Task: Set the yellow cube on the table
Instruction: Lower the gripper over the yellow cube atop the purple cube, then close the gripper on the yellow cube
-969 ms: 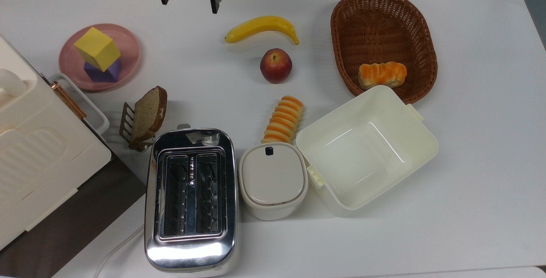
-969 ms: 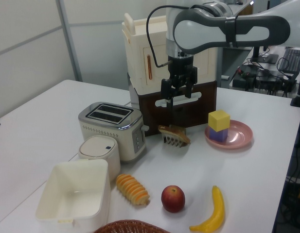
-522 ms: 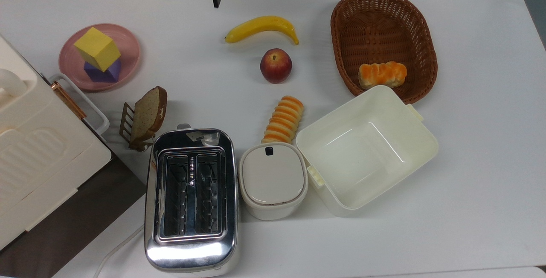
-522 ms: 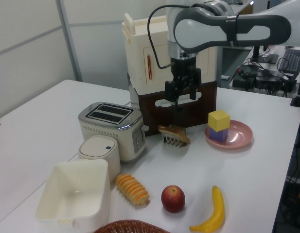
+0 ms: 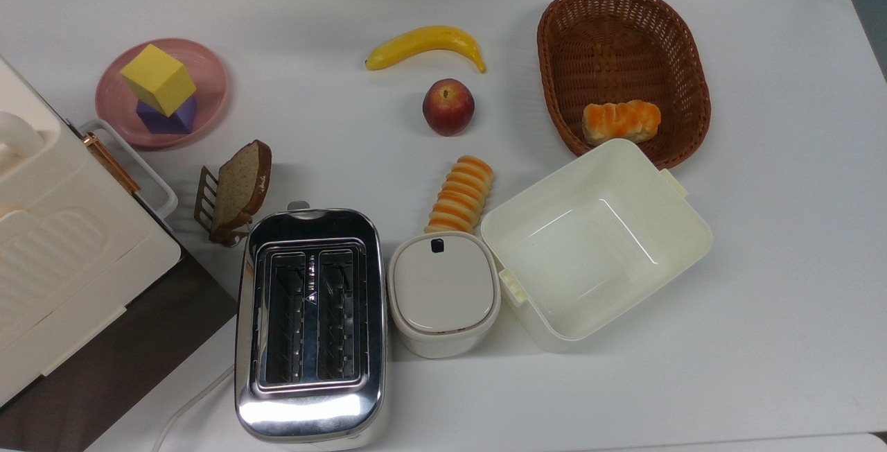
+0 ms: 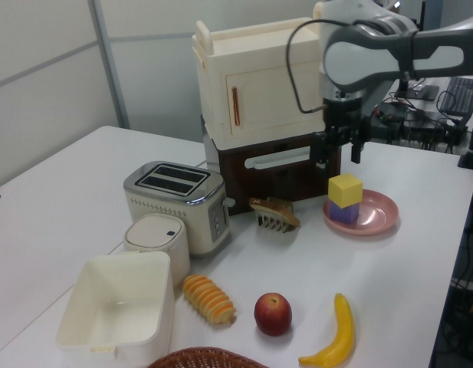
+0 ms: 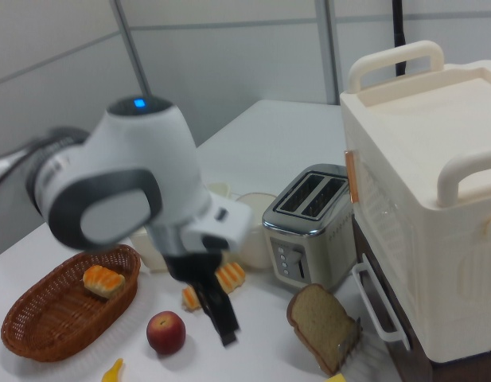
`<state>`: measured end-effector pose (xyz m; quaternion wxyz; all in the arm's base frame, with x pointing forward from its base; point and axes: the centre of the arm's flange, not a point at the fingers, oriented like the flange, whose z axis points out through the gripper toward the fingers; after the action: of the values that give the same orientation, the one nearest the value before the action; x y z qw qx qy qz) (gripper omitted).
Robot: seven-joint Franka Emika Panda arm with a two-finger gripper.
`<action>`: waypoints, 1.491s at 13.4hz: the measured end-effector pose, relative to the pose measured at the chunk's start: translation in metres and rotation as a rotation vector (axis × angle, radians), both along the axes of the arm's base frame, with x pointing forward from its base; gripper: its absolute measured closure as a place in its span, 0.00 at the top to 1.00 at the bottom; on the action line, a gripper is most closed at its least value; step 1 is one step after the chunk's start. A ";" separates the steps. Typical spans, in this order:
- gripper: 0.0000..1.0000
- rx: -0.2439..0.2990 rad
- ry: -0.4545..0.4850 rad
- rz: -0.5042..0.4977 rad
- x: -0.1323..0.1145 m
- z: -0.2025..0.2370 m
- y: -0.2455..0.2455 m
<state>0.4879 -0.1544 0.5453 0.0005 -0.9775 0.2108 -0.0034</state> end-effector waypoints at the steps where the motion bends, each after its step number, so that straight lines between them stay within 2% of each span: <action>1: 1.00 -0.013 -0.041 -0.045 -0.005 -0.008 -0.024; 3: 1.00 -0.034 -0.097 -0.090 -0.005 -0.027 -0.055; 8: 1.00 -0.068 -0.132 -0.131 0.027 -0.106 -0.098; 14: 1.00 -0.079 -0.149 -0.142 0.036 -0.105 -0.110; 20: 1.00 -0.081 -0.142 -0.196 0.021 -0.108 -0.138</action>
<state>0.5090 -0.2925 0.4371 -0.0242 -0.9488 0.3042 -0.0811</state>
